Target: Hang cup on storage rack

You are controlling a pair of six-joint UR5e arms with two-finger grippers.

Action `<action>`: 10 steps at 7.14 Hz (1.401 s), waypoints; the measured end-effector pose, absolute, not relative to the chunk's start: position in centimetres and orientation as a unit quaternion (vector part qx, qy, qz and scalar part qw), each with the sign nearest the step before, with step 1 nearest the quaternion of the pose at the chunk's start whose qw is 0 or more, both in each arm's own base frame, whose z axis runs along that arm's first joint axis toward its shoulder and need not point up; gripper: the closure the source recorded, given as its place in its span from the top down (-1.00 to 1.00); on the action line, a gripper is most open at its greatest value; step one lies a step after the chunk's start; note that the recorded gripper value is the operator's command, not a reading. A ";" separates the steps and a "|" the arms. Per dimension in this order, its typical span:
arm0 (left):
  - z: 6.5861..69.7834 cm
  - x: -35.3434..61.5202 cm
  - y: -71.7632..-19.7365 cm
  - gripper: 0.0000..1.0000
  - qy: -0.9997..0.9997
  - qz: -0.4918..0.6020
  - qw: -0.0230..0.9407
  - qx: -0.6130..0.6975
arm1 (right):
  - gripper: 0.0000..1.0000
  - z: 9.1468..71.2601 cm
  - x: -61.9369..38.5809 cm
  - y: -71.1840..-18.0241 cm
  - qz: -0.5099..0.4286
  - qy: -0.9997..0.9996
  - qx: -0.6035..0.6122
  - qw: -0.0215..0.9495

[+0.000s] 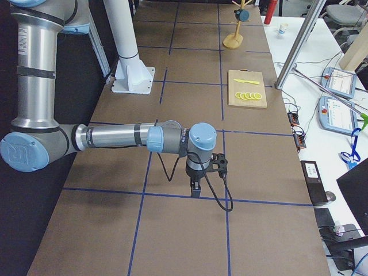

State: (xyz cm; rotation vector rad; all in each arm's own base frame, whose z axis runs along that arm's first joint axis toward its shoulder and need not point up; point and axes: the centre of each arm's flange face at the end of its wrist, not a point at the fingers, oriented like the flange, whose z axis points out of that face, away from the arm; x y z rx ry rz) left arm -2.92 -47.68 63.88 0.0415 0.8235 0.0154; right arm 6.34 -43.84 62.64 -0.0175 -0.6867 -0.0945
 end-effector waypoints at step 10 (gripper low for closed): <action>66.9 -3.2 -43.4 1.00 0.405 0.003 0.914 0.009 | 1.00 63.2 5.9 -44.3 -0.050 -0.337 -0.015 0.940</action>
